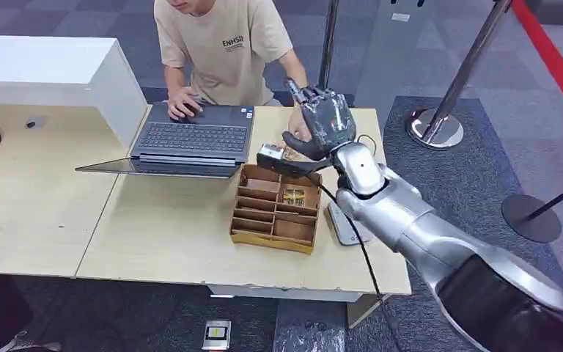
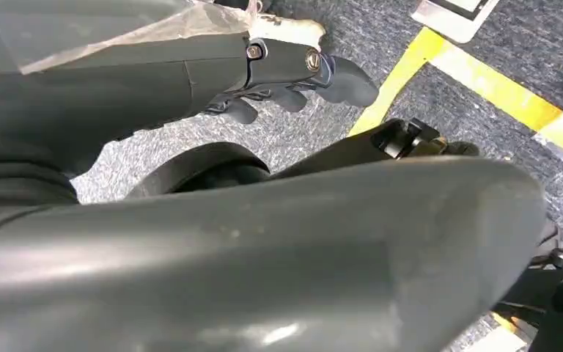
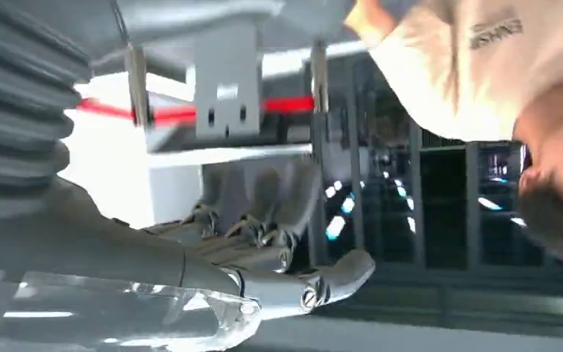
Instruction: Pass the card to the sensor for recognition and then transmit it.
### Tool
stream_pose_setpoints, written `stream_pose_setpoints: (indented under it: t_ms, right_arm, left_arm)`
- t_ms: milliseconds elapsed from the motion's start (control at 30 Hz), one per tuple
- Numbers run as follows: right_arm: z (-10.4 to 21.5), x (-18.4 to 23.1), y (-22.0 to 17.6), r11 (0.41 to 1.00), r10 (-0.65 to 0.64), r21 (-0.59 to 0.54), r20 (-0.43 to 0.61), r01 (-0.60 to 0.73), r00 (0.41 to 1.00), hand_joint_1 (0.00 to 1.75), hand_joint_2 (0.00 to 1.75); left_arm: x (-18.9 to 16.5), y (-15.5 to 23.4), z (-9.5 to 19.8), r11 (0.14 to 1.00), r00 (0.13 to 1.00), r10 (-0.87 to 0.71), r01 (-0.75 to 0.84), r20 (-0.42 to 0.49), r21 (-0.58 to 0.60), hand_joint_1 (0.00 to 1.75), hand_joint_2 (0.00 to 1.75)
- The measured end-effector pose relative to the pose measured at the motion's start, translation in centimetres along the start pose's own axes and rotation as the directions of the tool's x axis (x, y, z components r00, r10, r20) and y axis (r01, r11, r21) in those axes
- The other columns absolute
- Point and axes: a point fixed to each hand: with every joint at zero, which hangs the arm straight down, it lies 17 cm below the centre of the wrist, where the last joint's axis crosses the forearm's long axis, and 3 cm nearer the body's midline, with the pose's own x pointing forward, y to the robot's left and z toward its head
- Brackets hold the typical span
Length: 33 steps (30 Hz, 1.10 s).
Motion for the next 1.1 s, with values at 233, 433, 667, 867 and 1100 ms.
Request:
stream_pose_setpoints:
  t_ms: [233, 433, 667, 867, 1100]
  right_arm:
    - [2.5, 1.4, 1.2, 0.956, -0.294, -0.040, -0.075, 0.292, 0.953, 0.00, 1.75]
    - [5.6, 4.4, 2.2, 0.934, -0.356, -0.051, -0.083, 0.353, 0.931, 0.23, 1.75]
    - [8.0, 6.9, 1.2, 0.911, -0.408, -0.094, -0.064, 0.401, 0.911, 1.36, 1.75]
    - [9.2, 7.5, 0.5, 0.891, -0.445, -0.125, -0.061, 0.436, 0.893, 1.38, 1.75]
    - [9.6, 7.7, 0.1, 0.877, -0.471, -0.140, -0.057, 0.460, 0.881, 1.26, 1.75]
  left_arm:
    - [-0.1, -0.1, 0.0, 1.000, 1.000, 0.030, -0.030, -0.005, 0.004, 0.00, 0.00]
    - [-0.3, -0.1, 0.0, 0.998, 0.998, 0.057, -0.057, -0.012, 0.012, 0.00, 0.00]
    - [-0.4, -0.2, 0.0, 0.997, 0.997, 0.074, -0.074, -0.017, 0.017, 0.00, 0.00]
    - [-0.5, -0.2, 0.0, 0.997, 0.997, 0.078, -0.078, -0.018, 0.019, 0.00, 0.00]
    - [-0.5, -0.2, 0.0, 0.997, 0.997, 0.080, -0.079, -0.018, 0.022, 0.00, 0.00]
